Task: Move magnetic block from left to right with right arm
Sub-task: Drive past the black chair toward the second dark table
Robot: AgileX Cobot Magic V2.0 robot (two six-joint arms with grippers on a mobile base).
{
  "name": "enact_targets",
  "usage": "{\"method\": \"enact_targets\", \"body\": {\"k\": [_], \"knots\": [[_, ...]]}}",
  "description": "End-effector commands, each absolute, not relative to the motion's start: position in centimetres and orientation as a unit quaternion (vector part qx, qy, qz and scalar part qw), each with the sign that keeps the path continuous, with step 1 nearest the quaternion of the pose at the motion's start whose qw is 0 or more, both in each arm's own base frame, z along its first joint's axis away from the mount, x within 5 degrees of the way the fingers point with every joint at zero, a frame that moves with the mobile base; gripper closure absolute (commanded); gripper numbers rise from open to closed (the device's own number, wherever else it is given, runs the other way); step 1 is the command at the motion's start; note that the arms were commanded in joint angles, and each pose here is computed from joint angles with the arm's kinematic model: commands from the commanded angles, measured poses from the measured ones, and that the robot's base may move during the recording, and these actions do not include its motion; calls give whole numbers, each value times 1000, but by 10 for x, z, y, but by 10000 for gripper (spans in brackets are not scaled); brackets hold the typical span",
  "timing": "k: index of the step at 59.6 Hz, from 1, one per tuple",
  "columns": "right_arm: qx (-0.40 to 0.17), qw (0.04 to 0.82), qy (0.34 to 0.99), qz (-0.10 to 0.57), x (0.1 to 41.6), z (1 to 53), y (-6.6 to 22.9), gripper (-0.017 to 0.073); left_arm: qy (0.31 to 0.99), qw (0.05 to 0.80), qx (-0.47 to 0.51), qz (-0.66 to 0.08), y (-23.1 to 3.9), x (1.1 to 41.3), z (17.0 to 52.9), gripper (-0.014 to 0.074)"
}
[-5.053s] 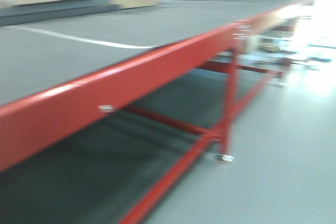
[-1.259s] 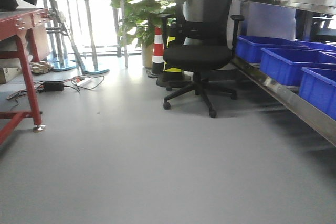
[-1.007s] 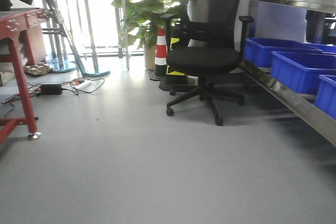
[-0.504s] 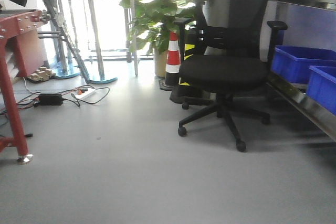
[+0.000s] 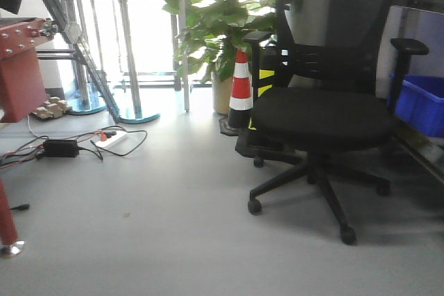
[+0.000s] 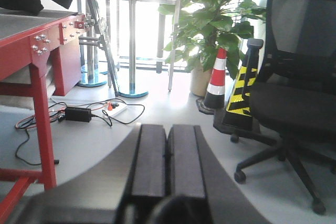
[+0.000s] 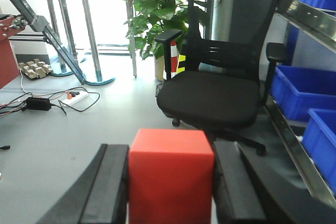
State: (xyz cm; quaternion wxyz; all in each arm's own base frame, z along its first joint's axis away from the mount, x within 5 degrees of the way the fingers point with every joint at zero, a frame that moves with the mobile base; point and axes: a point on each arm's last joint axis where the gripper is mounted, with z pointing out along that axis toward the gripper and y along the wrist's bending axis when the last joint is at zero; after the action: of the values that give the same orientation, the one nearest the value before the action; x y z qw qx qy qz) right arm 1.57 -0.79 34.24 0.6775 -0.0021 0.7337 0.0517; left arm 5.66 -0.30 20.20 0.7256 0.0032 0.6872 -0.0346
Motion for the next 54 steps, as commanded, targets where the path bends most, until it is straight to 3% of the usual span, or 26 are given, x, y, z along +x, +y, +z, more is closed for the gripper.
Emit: {"method": "enact_targets", "body": {"k": [1, 54], "knots": [[-10, 715, 697, 48, 15, 359, -8, 398, 653, 757, 3, -40, -3, 55, 208, 710], [-10, 715, 697, 48, 15, 359, -8, 398, 654, 755, 3, -40, -3, 55, 207, 710]]}}
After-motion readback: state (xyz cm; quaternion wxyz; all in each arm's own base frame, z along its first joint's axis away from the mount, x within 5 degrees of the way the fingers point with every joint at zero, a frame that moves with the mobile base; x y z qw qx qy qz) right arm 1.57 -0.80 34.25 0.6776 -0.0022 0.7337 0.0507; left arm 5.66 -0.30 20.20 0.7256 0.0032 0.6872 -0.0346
